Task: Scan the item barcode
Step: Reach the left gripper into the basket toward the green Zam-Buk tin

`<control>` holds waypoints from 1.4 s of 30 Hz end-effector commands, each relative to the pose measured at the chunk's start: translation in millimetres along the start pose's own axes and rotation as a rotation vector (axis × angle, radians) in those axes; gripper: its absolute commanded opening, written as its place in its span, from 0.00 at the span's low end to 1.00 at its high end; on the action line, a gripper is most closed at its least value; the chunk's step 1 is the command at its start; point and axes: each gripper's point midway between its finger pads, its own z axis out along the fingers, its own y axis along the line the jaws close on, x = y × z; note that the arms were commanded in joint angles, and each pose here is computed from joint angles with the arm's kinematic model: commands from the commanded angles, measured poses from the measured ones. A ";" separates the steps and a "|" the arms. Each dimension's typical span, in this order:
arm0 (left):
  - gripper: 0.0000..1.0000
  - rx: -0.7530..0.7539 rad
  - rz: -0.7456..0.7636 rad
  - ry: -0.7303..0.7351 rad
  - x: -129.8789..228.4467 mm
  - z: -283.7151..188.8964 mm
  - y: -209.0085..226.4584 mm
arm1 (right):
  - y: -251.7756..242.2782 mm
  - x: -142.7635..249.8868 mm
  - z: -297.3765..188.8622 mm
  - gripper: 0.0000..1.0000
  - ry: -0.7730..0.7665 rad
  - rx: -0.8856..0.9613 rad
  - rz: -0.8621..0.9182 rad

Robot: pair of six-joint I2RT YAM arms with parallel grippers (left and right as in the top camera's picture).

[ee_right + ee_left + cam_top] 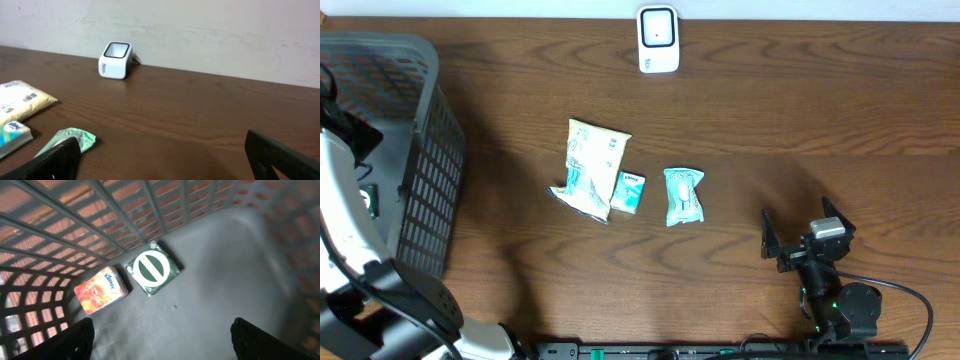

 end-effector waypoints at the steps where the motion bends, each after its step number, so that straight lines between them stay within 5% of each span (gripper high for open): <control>1: 0.86 -0.036 0.000 0.034 8.0 28.5 8.9 | -2.2 1.6 -0.1 0.99 0.005 0.009 0.007; 21: 0.86 -0.029 0.235 0.066 24.2 105.0 1.6 | -2.2 1.6 -0.1 0.99 0.005 0.009 0.007; 42: 0.86 -0.148 0.312 0.187 55.8 161.1 17.0 | -2.2 1.6 -0.1 0.99 0.005 0.009 0.007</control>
